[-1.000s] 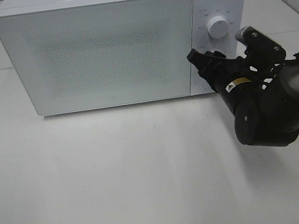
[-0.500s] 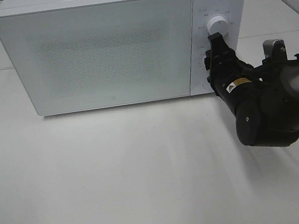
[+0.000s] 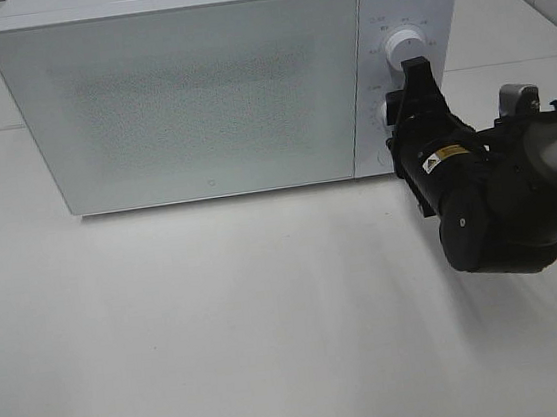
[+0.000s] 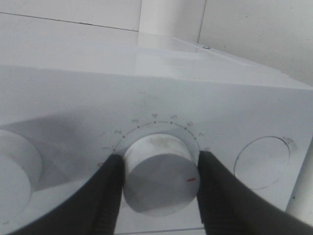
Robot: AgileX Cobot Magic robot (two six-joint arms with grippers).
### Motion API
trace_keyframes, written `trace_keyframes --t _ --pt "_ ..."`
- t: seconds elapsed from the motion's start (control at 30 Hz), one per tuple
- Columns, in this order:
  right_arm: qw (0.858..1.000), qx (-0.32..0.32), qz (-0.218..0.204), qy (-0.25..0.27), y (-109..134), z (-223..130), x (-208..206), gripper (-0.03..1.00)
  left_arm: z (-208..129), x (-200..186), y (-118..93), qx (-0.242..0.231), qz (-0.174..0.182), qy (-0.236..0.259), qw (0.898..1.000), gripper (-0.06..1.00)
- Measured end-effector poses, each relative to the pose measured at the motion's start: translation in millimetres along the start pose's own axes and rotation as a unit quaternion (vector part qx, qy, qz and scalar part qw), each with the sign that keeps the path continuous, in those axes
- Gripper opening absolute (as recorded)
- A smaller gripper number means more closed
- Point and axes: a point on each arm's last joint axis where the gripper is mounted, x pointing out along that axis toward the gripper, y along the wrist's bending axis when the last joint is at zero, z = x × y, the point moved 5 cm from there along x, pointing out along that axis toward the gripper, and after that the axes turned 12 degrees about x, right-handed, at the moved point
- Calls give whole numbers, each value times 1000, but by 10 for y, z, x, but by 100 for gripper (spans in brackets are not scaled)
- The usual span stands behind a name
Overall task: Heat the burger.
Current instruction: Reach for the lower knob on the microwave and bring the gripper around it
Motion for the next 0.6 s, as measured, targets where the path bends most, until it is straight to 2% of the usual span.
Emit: trace_keyframes --t 0.6 --pt "1000 -18 0 -6 1 17 0 43 0 0 0 0 0 0 1000 98"
